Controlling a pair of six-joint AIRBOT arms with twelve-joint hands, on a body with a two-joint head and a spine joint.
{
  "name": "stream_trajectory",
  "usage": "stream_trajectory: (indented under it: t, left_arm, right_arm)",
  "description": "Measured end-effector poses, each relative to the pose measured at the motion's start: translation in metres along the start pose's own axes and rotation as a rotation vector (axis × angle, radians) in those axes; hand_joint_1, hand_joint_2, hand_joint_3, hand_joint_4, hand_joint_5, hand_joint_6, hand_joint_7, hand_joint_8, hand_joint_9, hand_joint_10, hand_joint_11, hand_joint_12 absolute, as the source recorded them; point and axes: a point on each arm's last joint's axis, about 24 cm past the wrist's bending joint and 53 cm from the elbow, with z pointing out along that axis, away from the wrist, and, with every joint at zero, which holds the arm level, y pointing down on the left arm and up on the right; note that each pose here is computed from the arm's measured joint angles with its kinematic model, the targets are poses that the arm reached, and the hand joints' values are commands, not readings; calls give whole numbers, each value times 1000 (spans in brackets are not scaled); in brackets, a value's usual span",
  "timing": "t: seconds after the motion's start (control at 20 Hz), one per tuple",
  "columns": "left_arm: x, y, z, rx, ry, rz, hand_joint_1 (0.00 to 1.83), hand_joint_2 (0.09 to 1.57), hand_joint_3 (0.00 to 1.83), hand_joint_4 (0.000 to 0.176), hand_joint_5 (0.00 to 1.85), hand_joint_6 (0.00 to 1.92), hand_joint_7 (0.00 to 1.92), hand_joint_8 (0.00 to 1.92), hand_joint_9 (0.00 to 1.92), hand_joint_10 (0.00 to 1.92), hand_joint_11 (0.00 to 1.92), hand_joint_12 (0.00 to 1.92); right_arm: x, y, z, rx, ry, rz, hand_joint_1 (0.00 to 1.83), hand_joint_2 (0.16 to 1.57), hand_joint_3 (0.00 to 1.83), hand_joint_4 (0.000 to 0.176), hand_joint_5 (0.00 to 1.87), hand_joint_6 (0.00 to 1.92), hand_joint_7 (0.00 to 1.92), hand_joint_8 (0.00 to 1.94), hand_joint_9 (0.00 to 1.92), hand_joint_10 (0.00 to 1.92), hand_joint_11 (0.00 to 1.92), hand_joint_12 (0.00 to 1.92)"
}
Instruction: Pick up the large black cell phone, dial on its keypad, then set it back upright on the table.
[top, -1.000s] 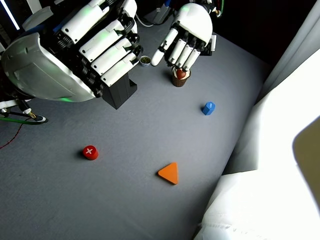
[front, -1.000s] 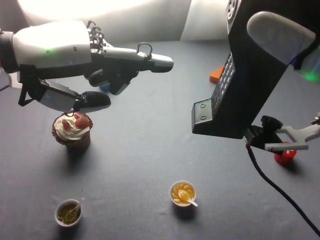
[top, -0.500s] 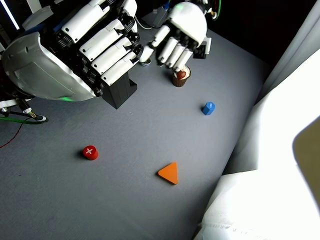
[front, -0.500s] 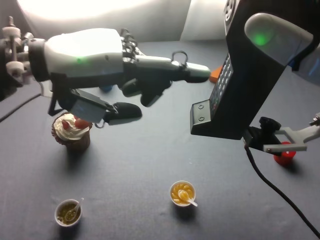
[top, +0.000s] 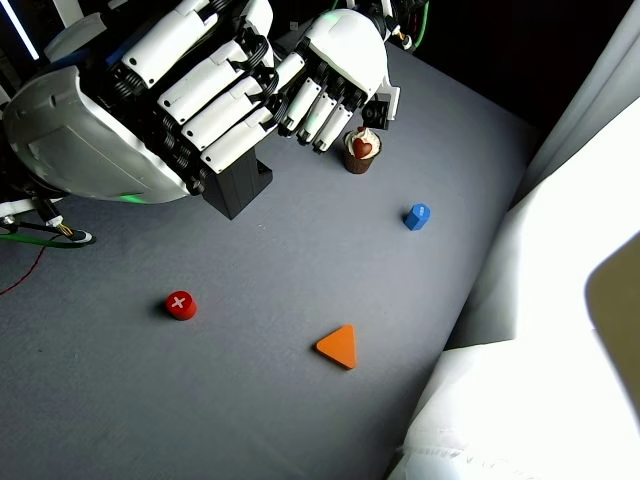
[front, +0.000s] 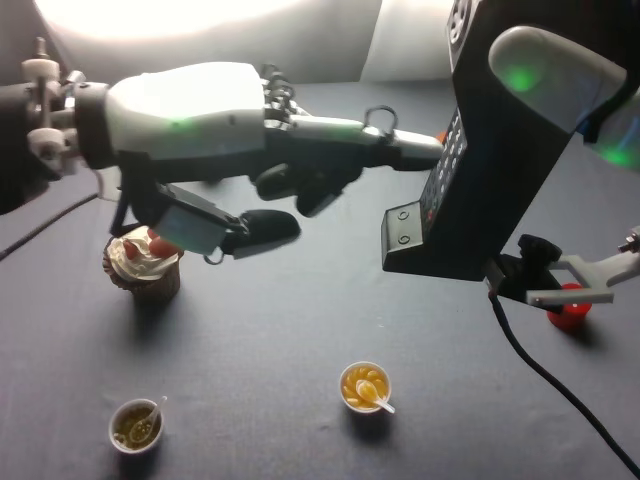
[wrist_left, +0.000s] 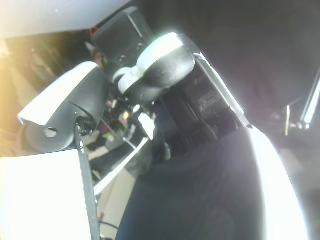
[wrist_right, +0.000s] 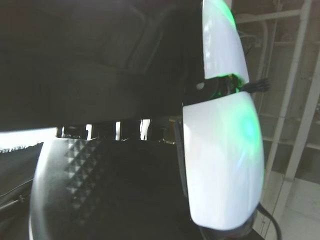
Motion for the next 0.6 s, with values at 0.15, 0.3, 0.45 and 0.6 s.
stream_trajectory:
  t: [0.15,0.3,0.45,0.6]
  left_arm:
    - [-19,8,-28,-53,-27,12,1328,950,668,126,113,0,708,1669,1045,1921,1126,1921]
    - [-22,2,-35,-38,-26,1,1330,998,513,120,123,0,731,1567,989,1921,1019,1921]
    - [-16,-5,-41,-34,6,2,1314,1065,458,105,158,1,664,1647,900,1921,817,1921]
    - [-22,-10,-50,-31,-4,-22,1306,1189,198,94,257,1,656,1608,905,1921,917,1921]
  right_arm:
    - [0,3,-1,-9,19,-18,1370,1157,0,0,935,935,856,1180,804,1430,679,1462]
    - [-4,5,-5,-11,29,-40,1365,1158,0,0,937,920,861,1191,787,1446,669,1482]
    - [-14,10,-9,-25,29,-72,1386,1150,2,0,942,900,864,1175,820,1396,658,1514]
    - [-22,12,-12,-35,25,-93,1361,1174,0,0,893,970,836,1231,776,1492,641,1490]
